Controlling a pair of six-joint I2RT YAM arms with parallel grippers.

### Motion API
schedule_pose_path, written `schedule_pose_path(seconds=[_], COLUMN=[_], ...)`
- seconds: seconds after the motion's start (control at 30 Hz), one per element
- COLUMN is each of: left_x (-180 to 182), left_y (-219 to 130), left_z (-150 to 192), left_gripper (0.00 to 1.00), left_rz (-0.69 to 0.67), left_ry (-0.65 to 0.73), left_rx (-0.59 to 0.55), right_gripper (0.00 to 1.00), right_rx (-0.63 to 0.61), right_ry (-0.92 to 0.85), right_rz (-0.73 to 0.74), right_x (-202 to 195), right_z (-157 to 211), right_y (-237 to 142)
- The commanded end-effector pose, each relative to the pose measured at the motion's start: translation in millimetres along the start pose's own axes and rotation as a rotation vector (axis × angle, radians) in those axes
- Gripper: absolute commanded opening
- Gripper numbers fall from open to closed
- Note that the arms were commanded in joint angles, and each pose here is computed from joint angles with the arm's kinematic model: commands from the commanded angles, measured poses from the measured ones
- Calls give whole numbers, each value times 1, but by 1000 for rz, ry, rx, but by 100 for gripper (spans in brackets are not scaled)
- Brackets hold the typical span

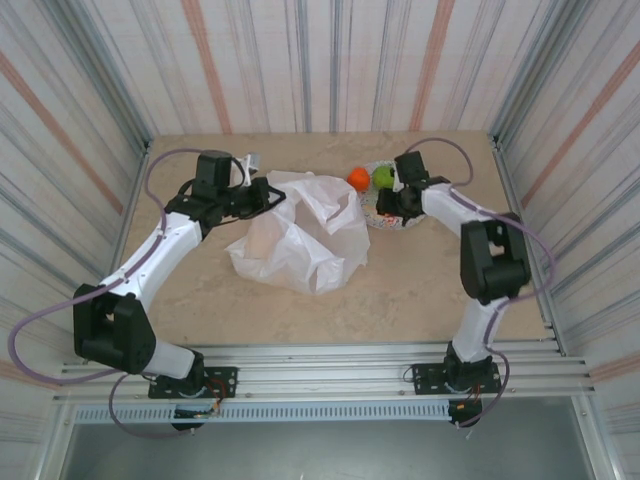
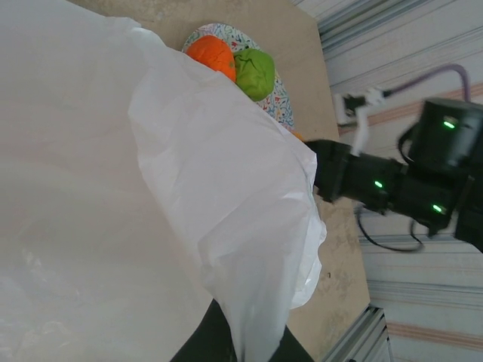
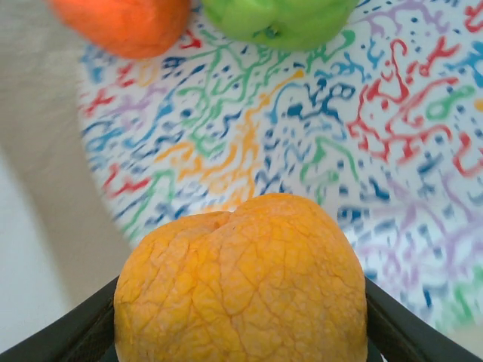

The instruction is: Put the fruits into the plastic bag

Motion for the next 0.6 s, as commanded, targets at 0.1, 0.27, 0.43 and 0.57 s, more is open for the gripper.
schedule_pose_path(seconds=[0.1,0.27,0.43,0.57], left_x=[-6,-7,-9,-10], left_y=[-8,-8,-8,-8], left_z=[-3,-4,-3,-1], left_gripper=[0,0,0,0], left_rz=[24,22,27,27], left_ry=[25,28,24,28], left_rx=[-25,-24,-23,-16], right_gripper=[60,60,59,60], right_rx=[8,48,74,100], right_ry=[-24,-86,-152,-190], right_rz=[-311,-427,-511,-597], right_x=[28,56,91,131], right_z=[64,112,132,139], right_y=[-66,-73,-59,-52])
Point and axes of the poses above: each hand's point on the last joint's axis, 136 mm out from that joint toward the fingers, its own y axis out along the fingers, its own x axis along the line the jaws close on, z = x × y, the point moved 5 cm from there along -y, back along the fingers, and after that the axes turned 15 degrees about y, right-handed, at the moved point
